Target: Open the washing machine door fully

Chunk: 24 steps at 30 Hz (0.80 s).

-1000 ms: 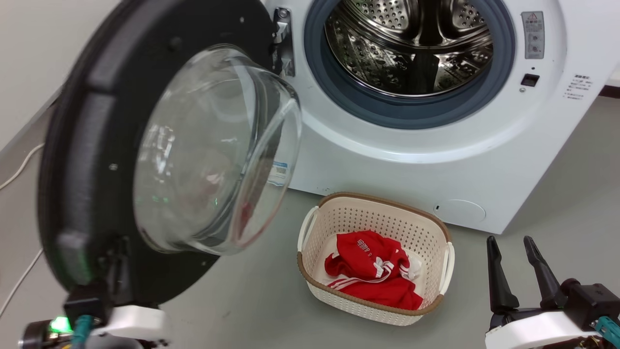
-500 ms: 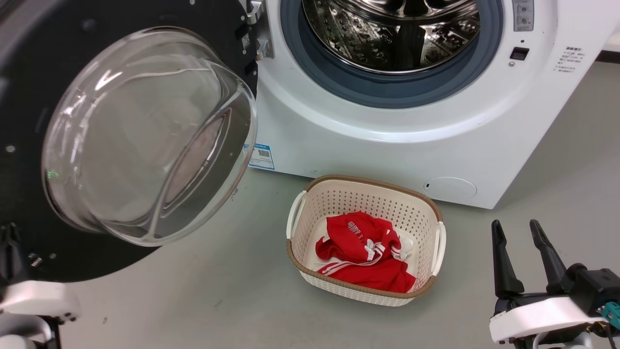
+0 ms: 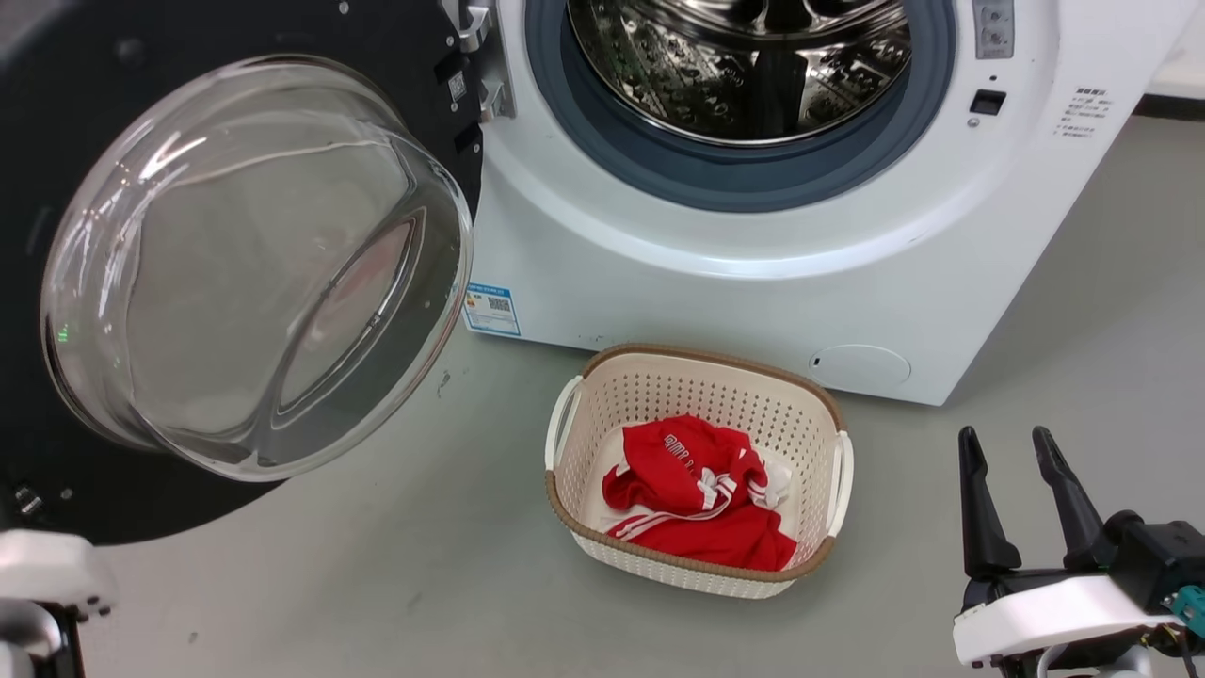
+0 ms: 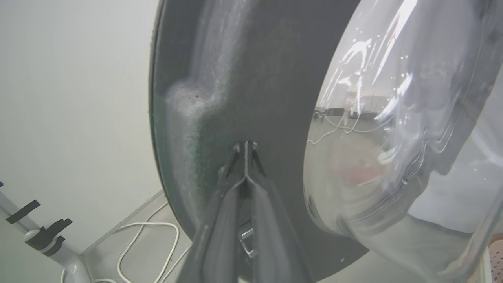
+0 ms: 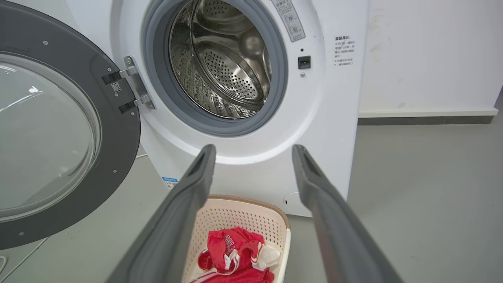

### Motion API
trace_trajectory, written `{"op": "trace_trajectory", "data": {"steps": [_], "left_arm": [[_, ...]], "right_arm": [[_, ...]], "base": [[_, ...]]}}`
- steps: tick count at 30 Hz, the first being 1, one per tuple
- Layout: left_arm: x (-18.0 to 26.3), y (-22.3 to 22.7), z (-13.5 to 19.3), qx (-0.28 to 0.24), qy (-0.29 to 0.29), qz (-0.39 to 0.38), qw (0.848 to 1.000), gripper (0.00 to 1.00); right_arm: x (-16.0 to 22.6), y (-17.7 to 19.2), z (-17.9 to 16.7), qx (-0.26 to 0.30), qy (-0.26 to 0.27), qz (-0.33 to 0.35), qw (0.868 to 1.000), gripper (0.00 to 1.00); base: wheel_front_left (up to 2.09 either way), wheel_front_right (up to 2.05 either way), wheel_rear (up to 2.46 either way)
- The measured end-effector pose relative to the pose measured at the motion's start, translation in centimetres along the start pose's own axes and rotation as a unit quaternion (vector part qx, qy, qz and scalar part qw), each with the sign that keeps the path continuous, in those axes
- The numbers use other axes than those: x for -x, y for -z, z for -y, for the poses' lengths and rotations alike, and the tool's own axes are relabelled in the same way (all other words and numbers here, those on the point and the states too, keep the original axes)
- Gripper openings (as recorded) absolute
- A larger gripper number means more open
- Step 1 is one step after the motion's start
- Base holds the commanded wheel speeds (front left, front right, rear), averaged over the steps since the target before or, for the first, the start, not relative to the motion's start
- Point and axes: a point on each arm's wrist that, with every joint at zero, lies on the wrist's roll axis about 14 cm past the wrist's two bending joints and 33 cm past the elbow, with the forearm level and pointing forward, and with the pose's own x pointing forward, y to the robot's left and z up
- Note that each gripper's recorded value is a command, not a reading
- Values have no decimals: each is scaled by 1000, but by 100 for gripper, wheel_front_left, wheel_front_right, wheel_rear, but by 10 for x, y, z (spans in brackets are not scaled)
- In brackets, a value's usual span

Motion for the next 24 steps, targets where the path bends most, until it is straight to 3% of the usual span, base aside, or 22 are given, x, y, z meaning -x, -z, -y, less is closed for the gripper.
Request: {"op": "trace_trajectory", "data": {"steps": [14,15,16,17,18,19,24], "left_arm": [[74,6,32,33,49,10,998,0],[79,4,38,42,54,14,998,9],[85,3,46,47,62,15,997,40],[91,3,55,52,73,14,996,89],[97,4,63,58,83,12,995,89],[102,4,70,63,92,11,994,100],[116,-8,93,86,118,27,989,100]], "right_arm": [[25,-16,-7,-5,-3,21,1000,100],[26,-17,-8,-5,-3,23,1000,100],[27,-18,-8,-4,-3,24,1000,100],[28,-19,-8,-4,-3,25,1000,100],[30,-19,-8,-4,-3,24,1000,100],[31,-18,-8,-4,-2,24,1000,100],[34,-23,-10,4,-5,30,1000,100]], "base": [[0,0,0],[0,0,0],[0,0,0],[0,0,0],[0,0,0],[0,0,0],[0,0,0]]}}
